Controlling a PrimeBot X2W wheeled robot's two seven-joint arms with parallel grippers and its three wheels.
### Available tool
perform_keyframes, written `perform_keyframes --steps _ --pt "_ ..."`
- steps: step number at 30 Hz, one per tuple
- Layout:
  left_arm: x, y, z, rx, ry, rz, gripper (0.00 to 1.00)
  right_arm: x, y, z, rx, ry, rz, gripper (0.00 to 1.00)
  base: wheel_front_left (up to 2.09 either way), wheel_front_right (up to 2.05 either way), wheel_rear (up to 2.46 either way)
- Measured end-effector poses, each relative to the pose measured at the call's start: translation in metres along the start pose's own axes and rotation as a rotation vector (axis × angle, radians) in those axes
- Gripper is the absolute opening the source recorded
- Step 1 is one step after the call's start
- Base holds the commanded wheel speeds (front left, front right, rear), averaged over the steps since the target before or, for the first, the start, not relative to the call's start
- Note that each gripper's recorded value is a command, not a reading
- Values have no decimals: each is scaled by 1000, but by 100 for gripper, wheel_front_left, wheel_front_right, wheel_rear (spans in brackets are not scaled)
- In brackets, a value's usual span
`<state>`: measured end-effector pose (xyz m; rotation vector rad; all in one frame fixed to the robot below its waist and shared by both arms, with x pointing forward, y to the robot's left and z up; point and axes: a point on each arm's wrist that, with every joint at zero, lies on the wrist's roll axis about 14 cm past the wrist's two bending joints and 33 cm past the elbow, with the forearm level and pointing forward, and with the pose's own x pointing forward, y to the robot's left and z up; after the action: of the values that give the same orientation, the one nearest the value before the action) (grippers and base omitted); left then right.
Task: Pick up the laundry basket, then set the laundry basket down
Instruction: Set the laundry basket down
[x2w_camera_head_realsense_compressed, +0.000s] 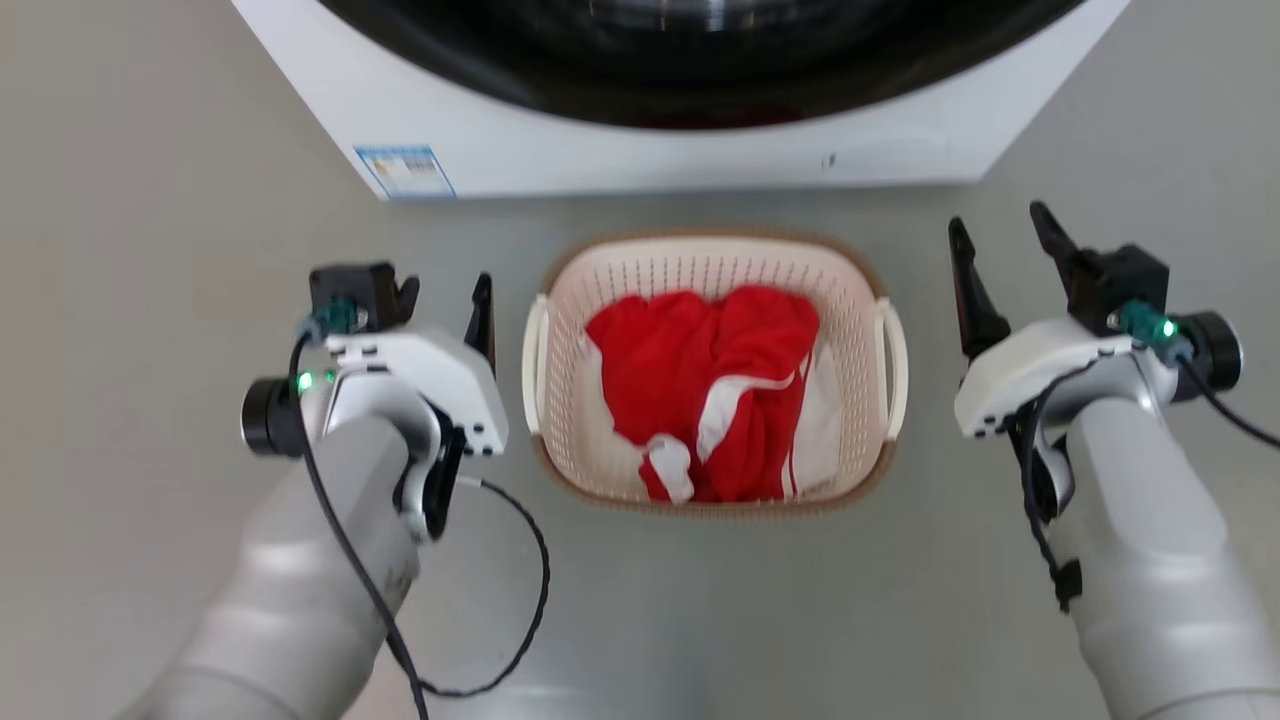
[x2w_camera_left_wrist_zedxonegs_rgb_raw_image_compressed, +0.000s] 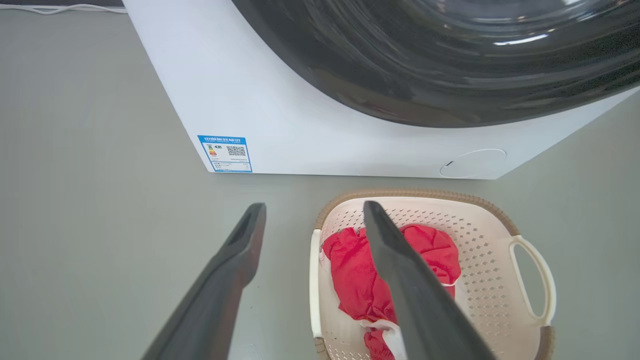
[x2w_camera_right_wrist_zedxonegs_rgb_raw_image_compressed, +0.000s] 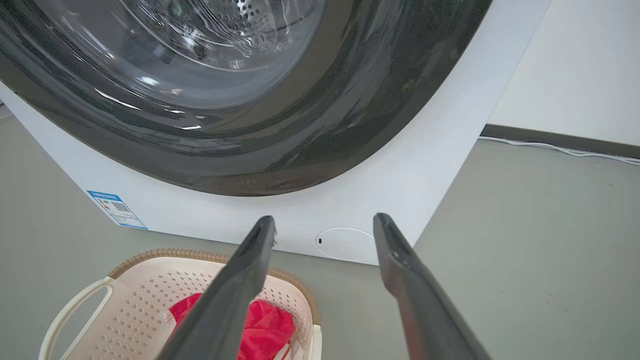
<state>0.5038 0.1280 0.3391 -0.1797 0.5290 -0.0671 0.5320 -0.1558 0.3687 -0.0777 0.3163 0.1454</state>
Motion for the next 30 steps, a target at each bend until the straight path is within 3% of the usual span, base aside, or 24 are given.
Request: perform_keyframes --steps 15,30 --pt "-91 20 39 -38 -218 47 100 -74 4 61 -14 -176 -11 100 0 0 0" --pt "-161 46 34 -78 -338 108 100 -130 8 66 -11 -236 -18 100 0 0 0"
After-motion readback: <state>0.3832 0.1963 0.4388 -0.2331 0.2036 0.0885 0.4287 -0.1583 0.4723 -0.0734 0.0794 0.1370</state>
